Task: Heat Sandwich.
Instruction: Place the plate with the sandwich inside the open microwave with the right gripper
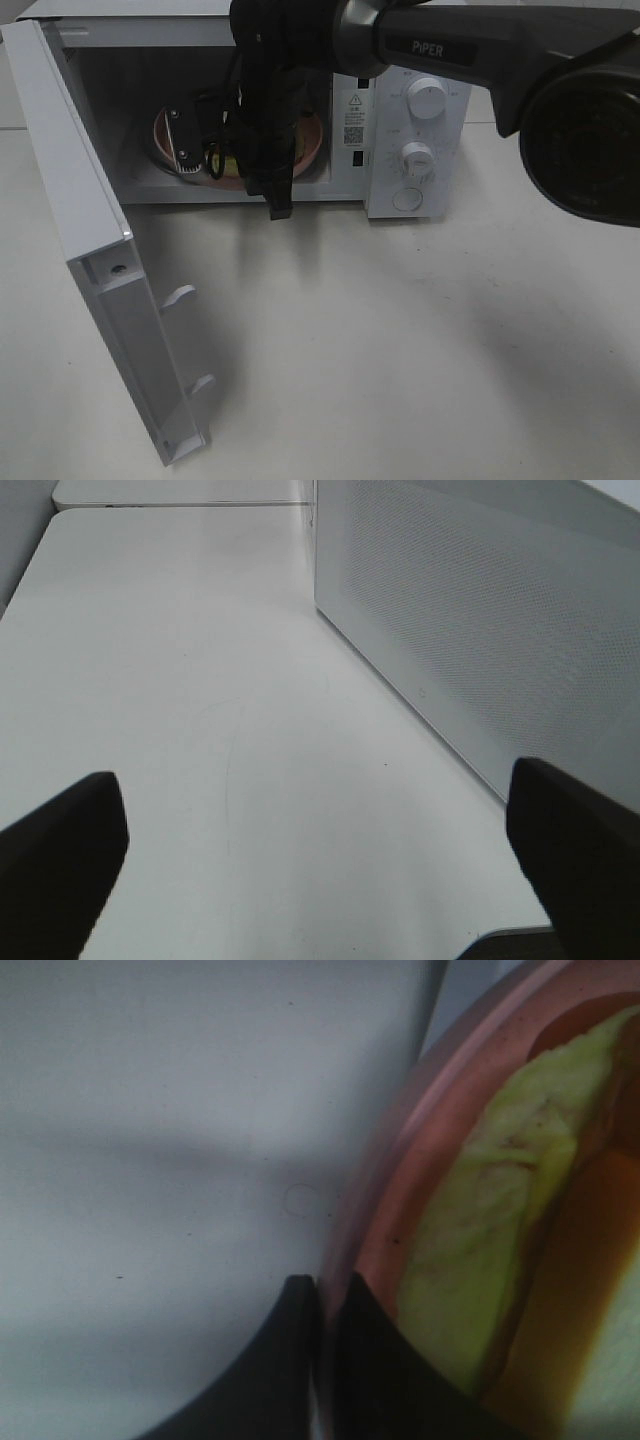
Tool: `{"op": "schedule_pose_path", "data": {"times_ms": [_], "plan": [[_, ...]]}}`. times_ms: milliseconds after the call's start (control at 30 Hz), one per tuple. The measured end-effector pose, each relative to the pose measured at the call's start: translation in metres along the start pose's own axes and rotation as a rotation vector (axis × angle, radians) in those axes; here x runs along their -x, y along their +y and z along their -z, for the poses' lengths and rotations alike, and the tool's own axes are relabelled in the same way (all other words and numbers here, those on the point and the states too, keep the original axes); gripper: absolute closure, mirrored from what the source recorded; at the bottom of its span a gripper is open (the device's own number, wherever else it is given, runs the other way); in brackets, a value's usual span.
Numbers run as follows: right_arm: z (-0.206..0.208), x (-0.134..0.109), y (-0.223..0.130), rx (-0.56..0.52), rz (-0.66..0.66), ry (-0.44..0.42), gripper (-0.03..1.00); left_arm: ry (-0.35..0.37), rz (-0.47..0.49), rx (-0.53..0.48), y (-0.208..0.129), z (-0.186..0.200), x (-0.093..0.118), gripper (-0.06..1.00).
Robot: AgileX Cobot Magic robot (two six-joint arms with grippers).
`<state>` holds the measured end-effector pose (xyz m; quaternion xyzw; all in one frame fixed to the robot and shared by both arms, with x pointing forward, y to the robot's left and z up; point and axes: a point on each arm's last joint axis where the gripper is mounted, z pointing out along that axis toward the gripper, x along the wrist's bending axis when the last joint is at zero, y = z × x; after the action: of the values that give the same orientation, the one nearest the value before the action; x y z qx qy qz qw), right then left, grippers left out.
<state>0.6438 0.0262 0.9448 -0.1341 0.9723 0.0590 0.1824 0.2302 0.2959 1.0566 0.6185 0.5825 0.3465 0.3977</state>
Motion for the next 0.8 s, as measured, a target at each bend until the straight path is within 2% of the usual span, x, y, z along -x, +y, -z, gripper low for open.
{"op": "schedule_pose_path", "data": {"times_ms": [300, 800], "plan": [[0.0, 0.015, -0.009, 0.018, -0.05, -0.065, 0.93, 0.0, 0.0, 0.0, 0.0, 0.0, 0.0, -0.03], [-0.014, 0.015, -0.013, 0.018, -0.043, -0.067, 0.92, 0.001, 0.0, 0.0, 0.0, 0.0, 0.0, -0.03]]}}
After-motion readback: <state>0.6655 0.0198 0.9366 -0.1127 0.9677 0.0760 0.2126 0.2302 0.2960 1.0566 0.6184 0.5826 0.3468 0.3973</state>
